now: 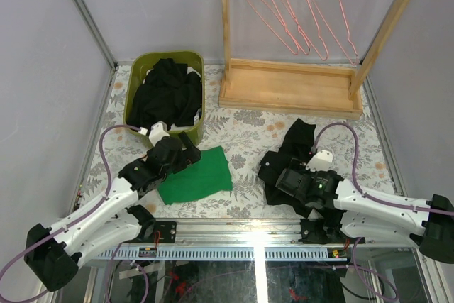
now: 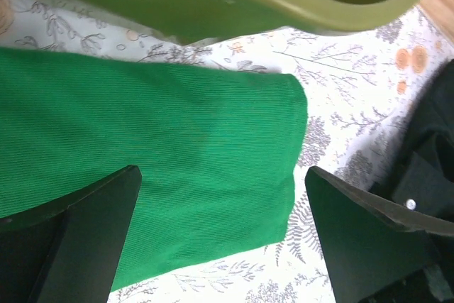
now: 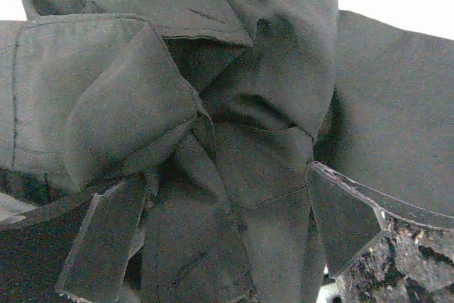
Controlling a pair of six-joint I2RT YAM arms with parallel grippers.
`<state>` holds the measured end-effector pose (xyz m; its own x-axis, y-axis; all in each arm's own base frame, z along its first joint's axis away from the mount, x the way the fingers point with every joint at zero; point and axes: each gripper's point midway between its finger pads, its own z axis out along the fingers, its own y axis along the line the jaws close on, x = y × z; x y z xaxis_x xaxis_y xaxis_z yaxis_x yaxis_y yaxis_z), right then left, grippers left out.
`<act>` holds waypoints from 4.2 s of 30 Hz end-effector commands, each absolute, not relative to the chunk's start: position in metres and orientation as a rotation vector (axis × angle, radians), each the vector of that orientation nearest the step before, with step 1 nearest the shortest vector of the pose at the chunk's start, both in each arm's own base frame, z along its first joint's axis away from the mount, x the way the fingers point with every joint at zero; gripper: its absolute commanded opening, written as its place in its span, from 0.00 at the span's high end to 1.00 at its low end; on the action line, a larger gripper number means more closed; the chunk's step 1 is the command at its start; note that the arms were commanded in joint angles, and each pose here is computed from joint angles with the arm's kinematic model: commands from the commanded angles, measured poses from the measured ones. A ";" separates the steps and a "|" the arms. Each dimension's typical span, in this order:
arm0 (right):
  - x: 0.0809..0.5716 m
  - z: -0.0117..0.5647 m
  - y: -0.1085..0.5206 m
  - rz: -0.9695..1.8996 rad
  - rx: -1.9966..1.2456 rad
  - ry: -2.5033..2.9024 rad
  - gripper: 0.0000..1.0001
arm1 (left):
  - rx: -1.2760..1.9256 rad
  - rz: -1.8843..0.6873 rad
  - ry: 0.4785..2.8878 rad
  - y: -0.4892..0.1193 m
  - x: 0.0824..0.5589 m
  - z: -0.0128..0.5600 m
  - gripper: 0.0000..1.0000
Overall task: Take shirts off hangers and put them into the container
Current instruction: Pick up the shirt from the center of the board.
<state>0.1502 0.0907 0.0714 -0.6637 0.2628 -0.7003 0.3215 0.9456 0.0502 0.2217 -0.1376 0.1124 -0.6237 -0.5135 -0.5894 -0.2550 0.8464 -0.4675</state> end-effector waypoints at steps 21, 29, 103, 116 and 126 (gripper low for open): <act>0.215 0.012 0.158 0.037 0.254 2.336 0.71 | -0.226 -0.213 2.217 -0.120 0.241 0.198 0.00; 0.237 0.138 0.235 0.517 -0.074 2.093 1.00 | -0.272 -0.101 2.084 -0.087 0.242 0.212 0.00; 0.259 0.176 0.171 0.237 0.121 2.157 0.92 | -0.407 -0.143 1.992 -0.068 0.228 0.221 0.00; 0.255 0.078 0.193 0.221 0.014 2.431 0.07 | -0.399 -0.139 2.003 -0.069 0.230 0.219 0.00; 0.229 -0.024 0.171 -0.188 -0.152 2.789 0.01 | -0.396 -0.137 2.004 -0.070 0.230 0.219 0.00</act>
